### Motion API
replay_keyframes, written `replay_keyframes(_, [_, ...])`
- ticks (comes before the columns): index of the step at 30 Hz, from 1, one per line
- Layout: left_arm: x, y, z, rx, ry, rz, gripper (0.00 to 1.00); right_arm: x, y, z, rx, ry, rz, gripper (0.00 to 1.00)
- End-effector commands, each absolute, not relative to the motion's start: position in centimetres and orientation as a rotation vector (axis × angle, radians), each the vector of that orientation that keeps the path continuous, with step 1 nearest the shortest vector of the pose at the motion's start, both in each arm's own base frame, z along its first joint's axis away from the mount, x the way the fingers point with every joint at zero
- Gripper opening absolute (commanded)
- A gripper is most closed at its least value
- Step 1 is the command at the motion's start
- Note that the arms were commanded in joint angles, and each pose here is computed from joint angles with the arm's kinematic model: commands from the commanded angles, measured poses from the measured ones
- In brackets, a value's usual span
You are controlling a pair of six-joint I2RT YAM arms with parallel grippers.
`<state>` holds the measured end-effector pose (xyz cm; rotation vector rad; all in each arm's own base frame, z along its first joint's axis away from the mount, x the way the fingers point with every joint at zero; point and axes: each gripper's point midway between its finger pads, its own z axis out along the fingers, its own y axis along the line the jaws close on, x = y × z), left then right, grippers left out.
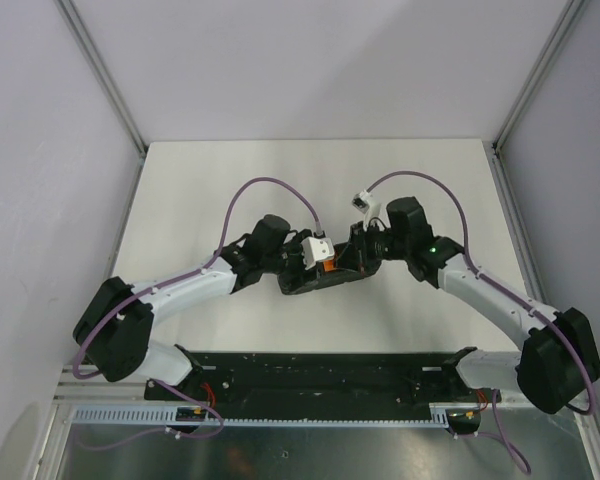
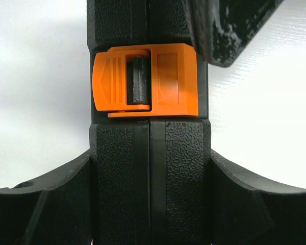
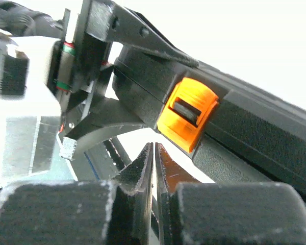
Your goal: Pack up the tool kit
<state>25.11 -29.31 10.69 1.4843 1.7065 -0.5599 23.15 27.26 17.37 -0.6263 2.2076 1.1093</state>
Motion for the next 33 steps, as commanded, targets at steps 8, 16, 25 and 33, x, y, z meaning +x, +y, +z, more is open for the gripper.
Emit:
replay_keyframes(8, [21.4, -28.3, 8.1, 1.560, 1.811, -0.672, 0.00, 24.6, 28.1, 15.8, -0.593, 2.226, 1.056, 0.06])
replay_keyframes(16, [21.4, -28.3, 8.2, 1.558, 1.812, -0.672, 0.00, 26.8, 26.2, 13.2, -0.425, 2.329, 0.841, 0.04])
replay_keyframes(25, [22.5, -28.8, 10.5, 1.418, 1.860, -0.794, 0.00, 27.1, 25.0, 16.4, -0.388, 2.239, 0.860, 0.05])
replay_keyframes(33, [24.9, -30.2, 15.8, 1.078, 1.982, -1.202, 0.00, 28.9, 21.3, 22.4, -0.237, 2.061, 0.874, 0.06])
